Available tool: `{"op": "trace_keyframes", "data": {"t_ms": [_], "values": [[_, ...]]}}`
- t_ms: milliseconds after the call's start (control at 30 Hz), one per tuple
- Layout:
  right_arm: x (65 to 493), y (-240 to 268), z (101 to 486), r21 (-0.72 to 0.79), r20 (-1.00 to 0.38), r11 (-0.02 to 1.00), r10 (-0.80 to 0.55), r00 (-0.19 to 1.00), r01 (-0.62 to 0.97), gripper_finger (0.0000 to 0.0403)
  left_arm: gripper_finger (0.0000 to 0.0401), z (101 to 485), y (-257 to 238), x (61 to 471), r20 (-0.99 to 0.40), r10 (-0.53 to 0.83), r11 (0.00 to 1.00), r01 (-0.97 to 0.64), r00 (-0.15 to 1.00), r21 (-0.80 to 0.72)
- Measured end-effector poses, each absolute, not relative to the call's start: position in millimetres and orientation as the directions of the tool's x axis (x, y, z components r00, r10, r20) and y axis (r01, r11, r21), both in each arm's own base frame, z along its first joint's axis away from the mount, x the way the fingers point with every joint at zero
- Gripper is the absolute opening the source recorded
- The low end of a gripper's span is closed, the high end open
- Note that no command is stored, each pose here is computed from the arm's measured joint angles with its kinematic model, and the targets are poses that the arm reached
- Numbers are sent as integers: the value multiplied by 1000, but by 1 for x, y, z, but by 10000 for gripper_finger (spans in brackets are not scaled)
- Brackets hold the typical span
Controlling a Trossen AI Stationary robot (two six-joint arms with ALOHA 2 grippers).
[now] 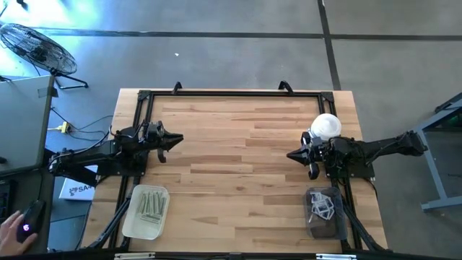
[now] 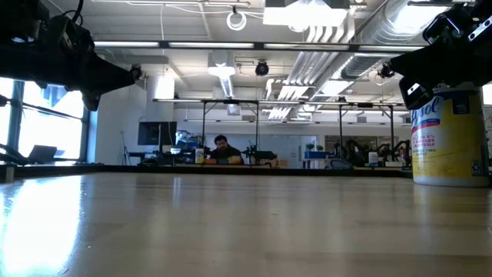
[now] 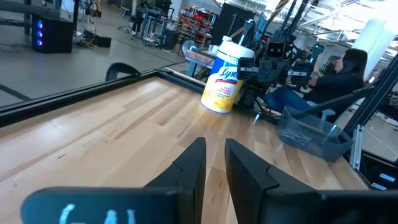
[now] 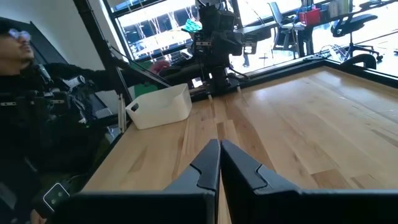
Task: Pick & Place First Aid Supplies
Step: Return to Home Position
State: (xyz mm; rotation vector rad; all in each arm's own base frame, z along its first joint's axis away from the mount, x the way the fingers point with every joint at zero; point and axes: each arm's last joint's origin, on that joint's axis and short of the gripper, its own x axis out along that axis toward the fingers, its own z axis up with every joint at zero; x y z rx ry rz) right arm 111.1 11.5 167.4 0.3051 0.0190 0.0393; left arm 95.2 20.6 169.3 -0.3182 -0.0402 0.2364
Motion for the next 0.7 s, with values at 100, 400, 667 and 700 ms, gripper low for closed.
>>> {"op": "trace_keyframes", "data": {"t_ms": [100, 400, 667, 700], "values": [[111, 11, 167, 301, -13, 953, 42, 999, -36, 5, 60, 169, 21, 95, 2, 237, 922, -224, 972, -315], [111, 11, 167, 301, -13, 953, 42, 999, -36, 5, 60, 169, 21, 95, 2, 237, 922, -225, 971, -315], [111, 11, 167, 301, -13, 953, 42, 999, -36, 4, 60, 169, 21, 95, 2, 237, 922, -224, 972, -315], [111, 11, 167, 301, -13, 953, 42, 999, -36, 5, 60, 169, 21, 95, 2, 237, 922, -224, 972, -315]]}}
